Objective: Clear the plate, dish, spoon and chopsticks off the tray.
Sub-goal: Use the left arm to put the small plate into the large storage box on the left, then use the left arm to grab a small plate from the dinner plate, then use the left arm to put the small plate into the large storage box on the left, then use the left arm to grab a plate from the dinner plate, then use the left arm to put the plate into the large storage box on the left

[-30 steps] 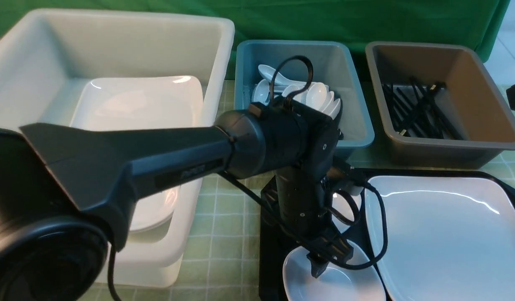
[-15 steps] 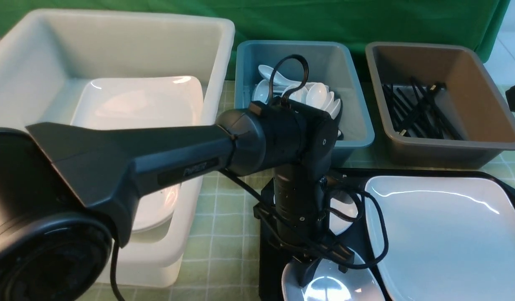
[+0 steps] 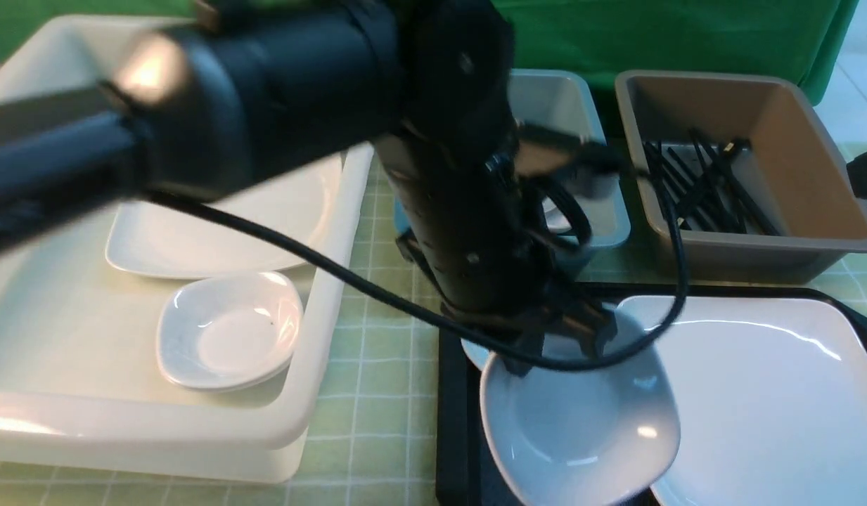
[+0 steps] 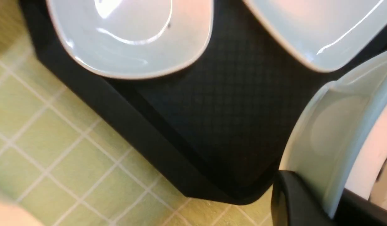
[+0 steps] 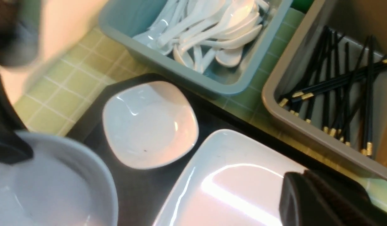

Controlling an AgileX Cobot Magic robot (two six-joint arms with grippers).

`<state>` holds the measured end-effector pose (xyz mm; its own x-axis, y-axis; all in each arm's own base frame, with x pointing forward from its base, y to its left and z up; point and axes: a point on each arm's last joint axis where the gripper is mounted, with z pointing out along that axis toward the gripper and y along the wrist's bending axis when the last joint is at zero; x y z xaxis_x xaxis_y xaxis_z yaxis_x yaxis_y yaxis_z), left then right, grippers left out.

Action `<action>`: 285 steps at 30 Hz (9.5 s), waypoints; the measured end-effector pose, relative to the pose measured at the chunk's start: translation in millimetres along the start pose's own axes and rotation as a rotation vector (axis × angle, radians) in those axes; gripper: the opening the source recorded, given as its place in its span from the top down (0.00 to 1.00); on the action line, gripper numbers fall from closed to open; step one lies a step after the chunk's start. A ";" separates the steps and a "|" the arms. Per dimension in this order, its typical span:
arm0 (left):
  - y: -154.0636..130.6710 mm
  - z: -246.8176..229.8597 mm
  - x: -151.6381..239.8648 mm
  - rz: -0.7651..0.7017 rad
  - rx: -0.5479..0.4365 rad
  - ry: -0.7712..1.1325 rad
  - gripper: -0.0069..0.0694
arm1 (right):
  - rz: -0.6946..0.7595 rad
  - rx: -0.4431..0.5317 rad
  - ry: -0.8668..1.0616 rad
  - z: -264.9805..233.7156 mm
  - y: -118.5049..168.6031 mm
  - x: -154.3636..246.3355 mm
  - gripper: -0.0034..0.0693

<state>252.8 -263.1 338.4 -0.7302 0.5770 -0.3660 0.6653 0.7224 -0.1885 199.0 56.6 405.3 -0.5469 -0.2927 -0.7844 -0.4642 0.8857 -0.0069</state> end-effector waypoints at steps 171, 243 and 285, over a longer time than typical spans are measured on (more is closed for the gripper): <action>22.5 185.9 -91.2 -0.113 0.109 -0.206 0.35 | 0.079 0.272 0.216 -38.0 -16.7 57.5 0.94; 336.2 -172.5 119.0 -0.926 -0.441 -0.952 0.90 | -0.233 -0.373 -0.068 30.4 81.5 -123.9 0.95; 334.4 23.5 140.7 -1.013 -0.369 -0.525 0.39 | -0.168 -0.454 0.007 97.9 124.0 -123.6 0.94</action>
<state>376.2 50.7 202.5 -0.6866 -0.4812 -0.5450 -0.3227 0.8735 -0.3646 277.2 238.0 440.7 -0.4424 -0.4216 -0.7915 -0.8028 0.5795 0.1401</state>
